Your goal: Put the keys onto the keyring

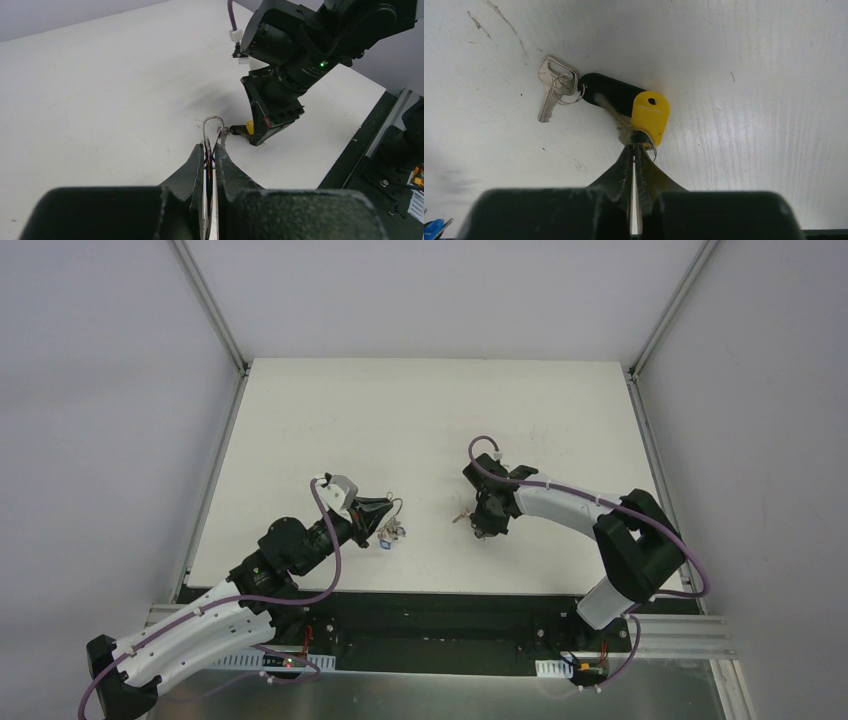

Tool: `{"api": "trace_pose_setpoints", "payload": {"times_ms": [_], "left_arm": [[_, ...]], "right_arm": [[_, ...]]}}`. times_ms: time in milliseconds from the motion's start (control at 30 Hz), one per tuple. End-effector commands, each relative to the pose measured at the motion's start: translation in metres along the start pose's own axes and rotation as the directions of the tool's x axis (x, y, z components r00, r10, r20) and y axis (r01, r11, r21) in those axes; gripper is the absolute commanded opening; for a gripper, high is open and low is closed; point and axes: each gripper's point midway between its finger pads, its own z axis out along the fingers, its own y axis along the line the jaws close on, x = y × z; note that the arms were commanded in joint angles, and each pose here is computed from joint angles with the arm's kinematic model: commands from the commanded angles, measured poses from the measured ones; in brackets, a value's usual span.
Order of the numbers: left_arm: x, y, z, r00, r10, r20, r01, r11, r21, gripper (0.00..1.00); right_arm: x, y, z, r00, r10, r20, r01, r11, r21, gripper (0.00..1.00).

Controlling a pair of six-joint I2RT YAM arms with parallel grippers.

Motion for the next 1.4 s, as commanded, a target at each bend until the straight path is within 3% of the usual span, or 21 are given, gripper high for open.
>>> {"api": "trace_pose_setpoints", "payload": {"times_ms": [0, 233, 433, 600, 833, 1133, 1367], "left_arm": [[-0.024, -0.003, 0.0, 0.996, -0.024, 0.081, 0.023, 1.0, 0.007, 0.0], [-0.023, -0.002, 0.0, 0.997, -0.022, 0.079, 0.022, 1.0, 0.001, 0.0], [-0.022, -0.004, 0.0, 0.997, -0.019, 0.079, 0.018, 1.0, 0.016, 0.0], [-0.024, -0.012, -0.002, 0.995, -0.017, 0.094, 0.011, 0.998, 0.064, 0.0], [-0.029, -0.025, -0.005, 0.992, -0.006, 0.126, -0.012, 0.99, 0.142, 0.0], [-0.035, -0.045, -0.009, 0.987, -0.018, 0.162, -0.024, 0.967, 0.254, 0.0], [-0.038, -0.053, -0.01, 0.983, -0.012, 0.182, -0.044, 0.954, 0.298, 0.0]], "right_arm": [[-0.007, -0.003, -0.014, 0.999, 0.01, 0.037, -0.009, 1.0, -0.015, 0.0], [-0.022, 0.007, -0.061, 0.987, 0.013, 0.16, 0.018, 0.982, -0.189, 0.0], [-0.021, 0.031, -0.103, 0.978, 0.003, 0.208, 0.086, 0.905, -0.416, 0.0], [-0.007, 0.059, -0.135, 0.98, -0.026, 0.199, 0.147, 0.764, -0.628, 0.0], [0.016, 0.096, -0.188, 0.981, -0.101, 0.165, 0.194, 0.495, -0.847, 0.0], [0.021, 0.118, -0.244, 0.974, -0.095, 0.204, 0.22, 0.209, -0.953, 0.0], [0.028, 0.131, -0.261, 0.983, -0.131, 0.131, 0.143, 0.087, -0.986, 0.0]]}}
